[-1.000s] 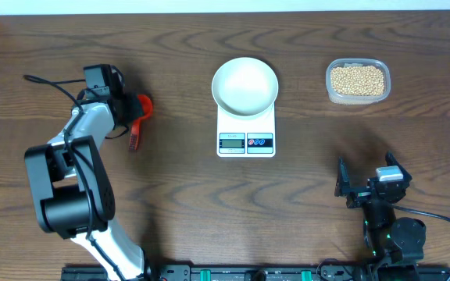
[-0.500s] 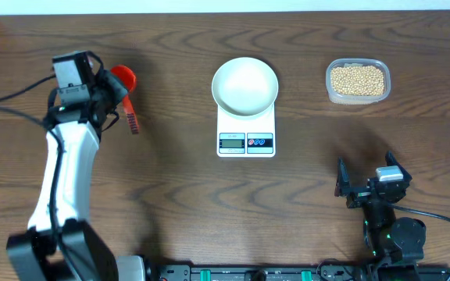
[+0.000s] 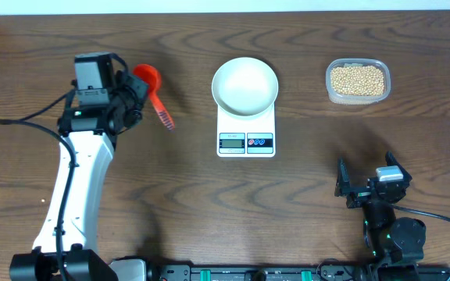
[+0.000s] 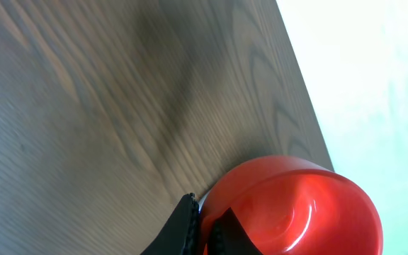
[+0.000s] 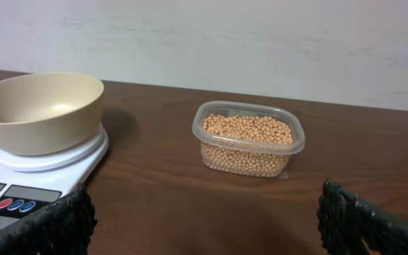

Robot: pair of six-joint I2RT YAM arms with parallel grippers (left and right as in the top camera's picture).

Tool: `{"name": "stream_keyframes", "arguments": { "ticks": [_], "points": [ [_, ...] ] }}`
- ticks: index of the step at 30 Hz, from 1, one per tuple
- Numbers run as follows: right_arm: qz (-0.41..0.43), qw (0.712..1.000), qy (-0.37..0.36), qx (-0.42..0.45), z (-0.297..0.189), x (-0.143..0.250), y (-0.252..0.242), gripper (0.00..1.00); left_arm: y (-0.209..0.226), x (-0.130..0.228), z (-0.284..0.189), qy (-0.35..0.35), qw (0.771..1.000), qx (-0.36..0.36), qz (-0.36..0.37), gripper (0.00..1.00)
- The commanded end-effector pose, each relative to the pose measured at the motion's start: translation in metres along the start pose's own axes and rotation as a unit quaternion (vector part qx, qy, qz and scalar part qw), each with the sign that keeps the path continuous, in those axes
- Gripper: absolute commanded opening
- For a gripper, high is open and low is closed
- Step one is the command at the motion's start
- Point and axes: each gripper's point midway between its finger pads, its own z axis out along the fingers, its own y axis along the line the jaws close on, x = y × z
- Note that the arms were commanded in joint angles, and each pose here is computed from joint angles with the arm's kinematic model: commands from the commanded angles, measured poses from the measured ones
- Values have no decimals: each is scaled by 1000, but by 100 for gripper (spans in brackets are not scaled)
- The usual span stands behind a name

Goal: Scoop item into bowl and weigh 50g on scale
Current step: 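Lift the red scoop with the left gripper toward the scale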

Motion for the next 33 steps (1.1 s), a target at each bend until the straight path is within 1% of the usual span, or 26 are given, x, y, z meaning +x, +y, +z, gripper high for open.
{"name": "stream_keyframes", "arguments": {
  "ticks": [1, 4, 9, 12, 15, 17, 19, 21, 24, 30, 33],
  "points": [
    [7, 1000, 0, 2, 0, 1, -1, 99, -13, 12, -3, 14, 998, 12, -55, 7],
    [7, 1000, -1, 1, 0, 0, 0, 99, -14, 26, -2, 30, 994, 3, -108, 7],
    [7, 1000, 0, 3, 0, 0, -1, 99, -14, 38, -2, 43, 986, -6, -163, 8],
    [24, 999, -12, -18, 0, -6, 6, 99, -16, 43, -2, 55, 980, -5, -191, 7],
    [85, 993, -55, -63, -3, -29, 20, 99, -19, 47, -3, 68, 974, -1, -214, 7],
    [102, 985, -89, -104, -8, -48, 32, 99, -20, 47, -3, 68, 973, 1, -219, 7],
    [114, 980, -106, -126, -12, -59, 37, 99, -24, 49, -3, 77, 972, 9, -221, 7],
    [132, 976, -106, -137, -13, -66, 40, 99, -31, 51, -4, 89, 972, 22, -218, 7],
    [131, 973, -101, -163, -16, -79, 48, 99, -41, 55, -6, 109, 968, 42, -221, 7],
    [127, 964, -76, -221, -11, -126, 66, 99, -47, 58, -7, 121, 959, 50, -251, 7],
    [129, 955, -44, -262, -1, -149, 78, 99, -48, 58, -7, 122, 956, 48, -262, 7]
  ]
}}
